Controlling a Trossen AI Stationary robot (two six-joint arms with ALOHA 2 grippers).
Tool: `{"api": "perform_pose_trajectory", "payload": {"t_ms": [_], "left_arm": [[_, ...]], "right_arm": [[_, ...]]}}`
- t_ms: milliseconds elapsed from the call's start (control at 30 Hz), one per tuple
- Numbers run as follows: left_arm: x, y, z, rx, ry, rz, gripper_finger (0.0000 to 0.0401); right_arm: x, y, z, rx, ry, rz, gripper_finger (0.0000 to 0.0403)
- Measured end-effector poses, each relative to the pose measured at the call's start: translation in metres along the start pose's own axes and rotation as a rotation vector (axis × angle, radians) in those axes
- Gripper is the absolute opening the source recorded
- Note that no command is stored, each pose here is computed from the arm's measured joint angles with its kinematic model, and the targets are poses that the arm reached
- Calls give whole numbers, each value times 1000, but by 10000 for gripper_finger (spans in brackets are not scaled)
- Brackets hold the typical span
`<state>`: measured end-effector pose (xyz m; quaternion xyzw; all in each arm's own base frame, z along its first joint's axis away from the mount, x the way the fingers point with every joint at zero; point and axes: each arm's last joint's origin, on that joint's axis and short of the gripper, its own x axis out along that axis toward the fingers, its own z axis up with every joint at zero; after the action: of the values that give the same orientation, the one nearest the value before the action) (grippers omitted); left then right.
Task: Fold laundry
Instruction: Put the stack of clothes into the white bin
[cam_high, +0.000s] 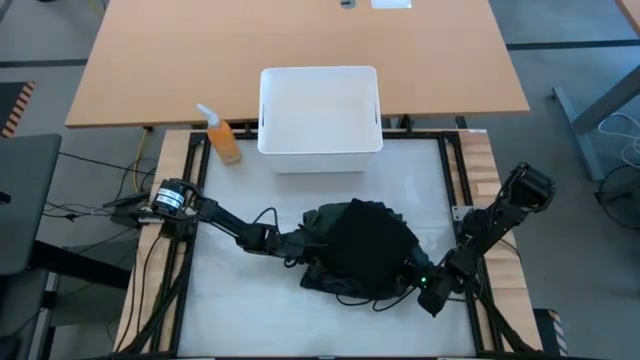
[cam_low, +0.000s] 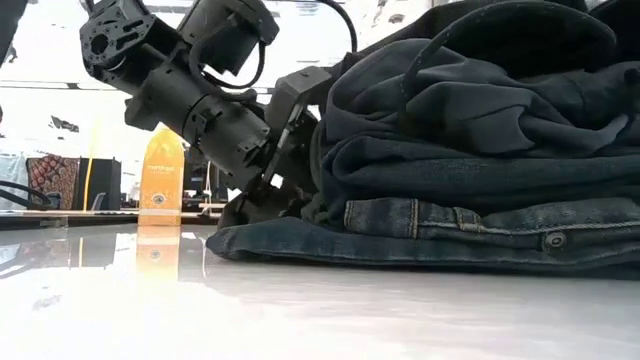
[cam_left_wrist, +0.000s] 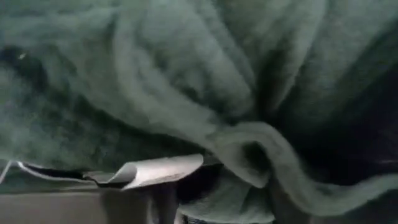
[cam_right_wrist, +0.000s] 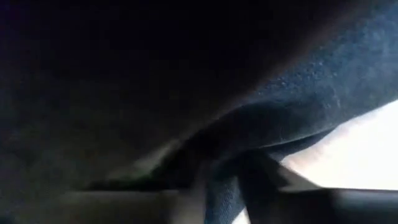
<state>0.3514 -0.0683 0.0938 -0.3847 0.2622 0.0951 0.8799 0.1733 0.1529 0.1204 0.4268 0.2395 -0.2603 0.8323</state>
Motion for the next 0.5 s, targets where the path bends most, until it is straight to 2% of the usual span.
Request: {"api": "perform_pose_trajectory", "payload": {"t_ms": [100, 267, 500], "left_arm": [[1, -2, 0, 21, -11, 8, 142], [1, -8, 4, 74, -70, -67, 32], [2, -15, 9, 142, -113, -146, 24]], "right_arm": [[1, 1, 1, -41, -7, 8, 35], [2, 8, 1, -93, -18, 66, 32], [1, 26, 4, -179, -37, 125, 32]]}}
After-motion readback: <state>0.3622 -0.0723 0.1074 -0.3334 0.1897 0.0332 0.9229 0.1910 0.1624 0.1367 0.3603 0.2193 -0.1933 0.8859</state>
